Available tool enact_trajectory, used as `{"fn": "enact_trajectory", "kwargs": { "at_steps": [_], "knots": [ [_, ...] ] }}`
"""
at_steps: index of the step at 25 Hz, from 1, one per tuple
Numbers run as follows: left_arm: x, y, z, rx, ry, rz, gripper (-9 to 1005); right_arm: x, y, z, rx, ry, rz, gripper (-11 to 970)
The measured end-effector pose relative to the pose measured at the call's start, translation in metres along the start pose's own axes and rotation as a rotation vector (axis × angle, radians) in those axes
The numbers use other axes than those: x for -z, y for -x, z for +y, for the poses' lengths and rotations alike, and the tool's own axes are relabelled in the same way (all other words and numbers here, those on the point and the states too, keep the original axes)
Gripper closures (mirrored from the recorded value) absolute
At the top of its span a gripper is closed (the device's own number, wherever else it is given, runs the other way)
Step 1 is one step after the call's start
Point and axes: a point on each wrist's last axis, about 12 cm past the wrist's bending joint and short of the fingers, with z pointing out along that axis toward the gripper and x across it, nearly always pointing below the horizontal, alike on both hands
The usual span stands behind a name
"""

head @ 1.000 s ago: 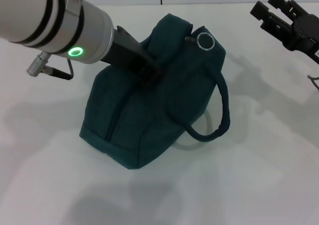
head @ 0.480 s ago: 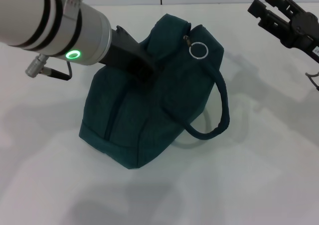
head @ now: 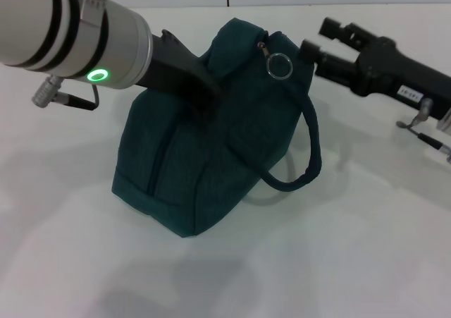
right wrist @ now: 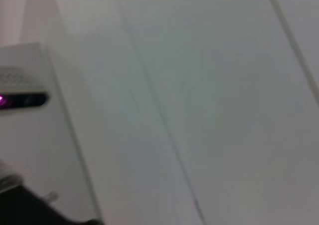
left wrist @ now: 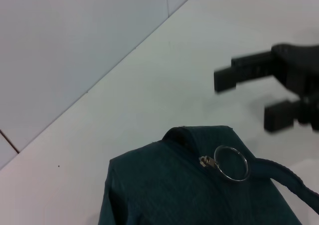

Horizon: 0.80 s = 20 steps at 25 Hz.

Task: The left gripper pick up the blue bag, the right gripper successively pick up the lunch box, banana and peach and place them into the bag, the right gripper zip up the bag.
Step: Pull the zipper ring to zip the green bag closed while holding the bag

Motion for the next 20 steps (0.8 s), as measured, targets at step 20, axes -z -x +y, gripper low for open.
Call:
{"fn": "enact_trajectory", "kwargs": {
  "at_steps": [20],
  "knots": [
    [-0.001,0.002,-0.001,-0.020,-0.024,-0.038,950,-0.022,-0.008,0.007,0.013,0.060,0.085,158]
  ]
}}
